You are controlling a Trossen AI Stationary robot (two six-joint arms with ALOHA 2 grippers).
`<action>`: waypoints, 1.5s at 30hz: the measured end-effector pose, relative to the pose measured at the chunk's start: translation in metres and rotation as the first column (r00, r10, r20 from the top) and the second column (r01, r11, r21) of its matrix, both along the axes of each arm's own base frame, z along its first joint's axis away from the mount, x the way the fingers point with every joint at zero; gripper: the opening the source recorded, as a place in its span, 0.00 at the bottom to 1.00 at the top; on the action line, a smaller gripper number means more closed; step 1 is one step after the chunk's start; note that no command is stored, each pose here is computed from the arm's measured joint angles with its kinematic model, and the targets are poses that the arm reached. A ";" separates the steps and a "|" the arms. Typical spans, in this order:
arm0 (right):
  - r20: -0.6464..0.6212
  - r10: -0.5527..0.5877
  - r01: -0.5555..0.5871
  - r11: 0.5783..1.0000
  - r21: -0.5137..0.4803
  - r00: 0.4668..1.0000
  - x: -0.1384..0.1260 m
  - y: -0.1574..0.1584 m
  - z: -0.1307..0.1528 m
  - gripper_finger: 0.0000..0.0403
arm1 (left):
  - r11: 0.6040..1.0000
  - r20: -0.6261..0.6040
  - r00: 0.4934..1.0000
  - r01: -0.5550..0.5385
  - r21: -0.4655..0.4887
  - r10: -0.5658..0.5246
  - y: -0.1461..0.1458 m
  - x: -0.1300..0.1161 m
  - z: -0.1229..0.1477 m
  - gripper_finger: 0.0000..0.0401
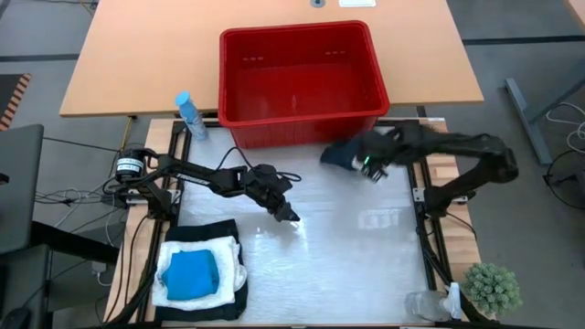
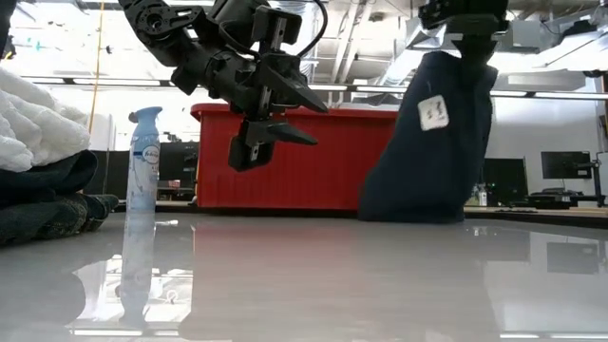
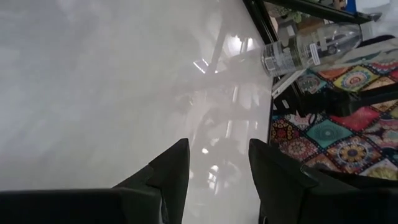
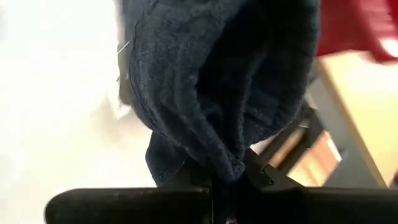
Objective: Fold Laundry from Bin
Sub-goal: Fold the gray shorts from the red bin
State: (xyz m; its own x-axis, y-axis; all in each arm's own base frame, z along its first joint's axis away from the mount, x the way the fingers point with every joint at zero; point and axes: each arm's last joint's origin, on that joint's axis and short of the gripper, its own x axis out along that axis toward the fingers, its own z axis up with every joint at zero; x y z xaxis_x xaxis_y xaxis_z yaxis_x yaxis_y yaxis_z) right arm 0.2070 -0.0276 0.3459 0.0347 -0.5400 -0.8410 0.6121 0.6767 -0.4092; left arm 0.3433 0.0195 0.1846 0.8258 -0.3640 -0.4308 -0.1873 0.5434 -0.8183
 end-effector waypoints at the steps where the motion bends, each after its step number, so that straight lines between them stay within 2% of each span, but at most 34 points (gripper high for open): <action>1: -0.019 0.030 -0.030 0.999 0.015 0.999 0.008 0.009 -0.006 0.12 | 1.000 0.000 1.000 0.007 -0.004 -0.007 0.000 0.000 0.000 0.39; 5: -0.108 0.130 -0.123 0.990 0.070 0.986 0.038 0.054 -0.036 0.12 | 1.000 0.001 1.000 0.020 -0.006 -0.020 -0.001 0.000 0.000 0.39; 8: -0.167 0.195 -0.186 0.980 0.068 0.967 0.054 0.092 -0.062 0.12 | 1.000 0.001 1.000 0.019 -0.005 -0.019 -0.001 0.000 0.000 0.39; 12: -0.248 0.324 -0.315 0.946 0.073 0.913 0.066 0.143 -0.100 0.12 | 1.000 0.005 1.000 0.013 0.029 -0.013 0.000 0.000 -0.001 0.39; 18: -0.387 0.477 -0.492 0.868 0.067 0.789 0.061 0.201 -0.149 0.12 | 0.988 0.009 0.995 -0.103 0.115 0.103 0.004 0.001 -0.001 0.39; 23: -0.448 0.540 -0.598 0.802 0.017 0.712 0.048 0.231 -0.172 0.13 | 0.943 0.018 0.964 -0.265 0.203 0.267 0.012 0.001 -0.002 0.39; 25: -0.445 0.563 -0.628 0.778 0.002 0.697 0.044 0.241 -0.177 0.17 | 0.922 0.023 0.948 -0.315 0.226 0.319 0.016 0.001 -0.002 0.39; 28: -0.411 0.573 -0.625 0.781 0.011 0.709 0.035 0.252 -0.178 0.29 | 0.908 0.032 0.943 -0.328 0.262 0.331 0.021 0.000 -0.002 0.39; 31: -0.395 0.551 -0.580 0.813 0.054 0.735 0.025 0.257 -0.172 0.41 | 0.916 0.039 0.962 -0.270 0.297 0.271 0.022 0.000 -0.003 0.39; 36: -0.266 0.412 -0.428 0.904 -0.004 0.872 0.010 0.258 -0.151 0.57 | 0.932 0.073 0.986 -0.166 0.321 0.150 0.017 0.002 -0.001 0.41; 39: -0.156 0.352 -0.356 0.934 0.004 0.923 0.002 0.258 -0.136 0.62 | 0.944 0.139 0.990 -0.080 0.319 0.037 0.003 0.005 0.004 0.42; 41: -0.081 0.316 -0.316 0.949 0.023 0.945 -0.004 0.256 -0.122 0.63 | 0.931 0.188 0.982 -0.037 0.364 -0.035 -0.009 0.007 0.007 0.42; 45: 0.023 0.261 -0.262 0.961 0.090 0.965 -0.020 0.255 -0.099 0.63 | 0.869 0.248 0.962 -0.026 0.494 -0.113 -0.033 0.009 0.011 0.42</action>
